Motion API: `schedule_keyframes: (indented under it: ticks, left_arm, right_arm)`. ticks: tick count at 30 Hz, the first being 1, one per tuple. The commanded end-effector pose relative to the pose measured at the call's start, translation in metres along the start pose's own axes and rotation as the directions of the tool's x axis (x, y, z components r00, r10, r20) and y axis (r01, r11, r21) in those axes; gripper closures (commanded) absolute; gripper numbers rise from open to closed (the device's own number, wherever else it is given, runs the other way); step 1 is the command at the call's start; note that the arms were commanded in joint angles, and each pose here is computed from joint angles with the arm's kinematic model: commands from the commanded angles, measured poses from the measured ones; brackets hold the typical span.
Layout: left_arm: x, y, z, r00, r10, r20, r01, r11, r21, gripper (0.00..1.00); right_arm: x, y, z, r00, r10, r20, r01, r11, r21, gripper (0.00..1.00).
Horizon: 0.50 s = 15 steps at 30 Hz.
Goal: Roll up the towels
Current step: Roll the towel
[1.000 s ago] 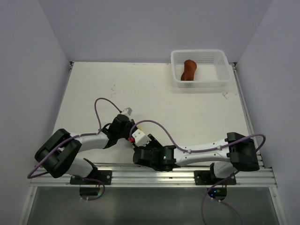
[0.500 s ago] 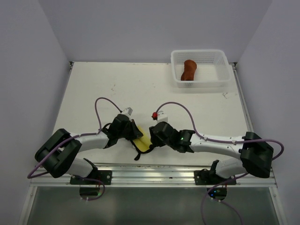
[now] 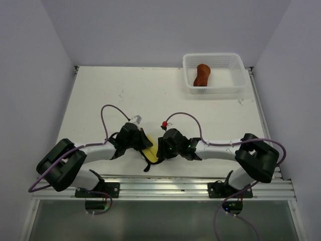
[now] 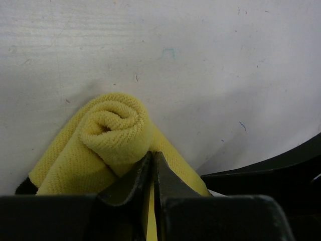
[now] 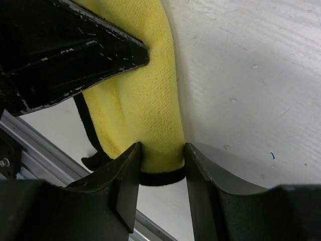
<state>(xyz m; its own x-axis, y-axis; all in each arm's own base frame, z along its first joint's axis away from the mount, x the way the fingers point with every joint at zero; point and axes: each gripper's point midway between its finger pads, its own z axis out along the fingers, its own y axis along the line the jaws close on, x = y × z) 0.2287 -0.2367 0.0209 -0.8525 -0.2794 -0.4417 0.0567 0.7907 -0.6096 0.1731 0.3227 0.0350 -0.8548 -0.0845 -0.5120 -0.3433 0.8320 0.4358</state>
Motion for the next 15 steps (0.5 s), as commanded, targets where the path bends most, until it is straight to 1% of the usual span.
schedule_keyframes:
  ticks: [1,4,6,10,13,15]
  left_arm:
    - [0.030,0.062,-0.007,0.997,0.027,-0.072,-0.042,0.975,-0.219,0.90]
    - [0.030,0.061,-0.007,0.997,0.027,-0.069,-0.041,0.976,-0.215,0.90]
    - [0.030,0.063,-0.007,0.997,0.027,-0.071,-0.042,0.975,-0.218,0.90]
    - [0.028,0.062,-0.008,0.998,0.030,-0.063,-0.044,0.975,-0.218,0.90]
    - [0.025,0.060,-0.009,0.998,0.040,-0.056,-0.051,0.975,-0.218,0.89]
    - [0.020,0.055,-0.009,0.998,0.050,-0.048,-0.059,0.976,-0.208,0.87]
  right_arm:
    - [0.008,-0.001,0.010,1.000,0.022,-0.016,-0.022,1.000,-0.019,0.57]
    - [0.020,-0.011,0.016,0.999,0.022,-0.045,-0.022,1.000,0.007,0.59]
    - [0.026,-0.018,0.018,0.998,0.024,-0.058,-0.022,0.999,0.024,0.64]
    - [0.035,-0.027,0.020,0.997,0.016,-0.077,-0.012,0.999,0.046,0.67]
    - [0.038,-0.030,0.018,0.997,0.002,-0.080,0.001,0.999,0.047,0.75]
    - [0.038,-0.030,0.017,0.997,-0.010,-0.078,0.013,0.999,0.041,0.84]
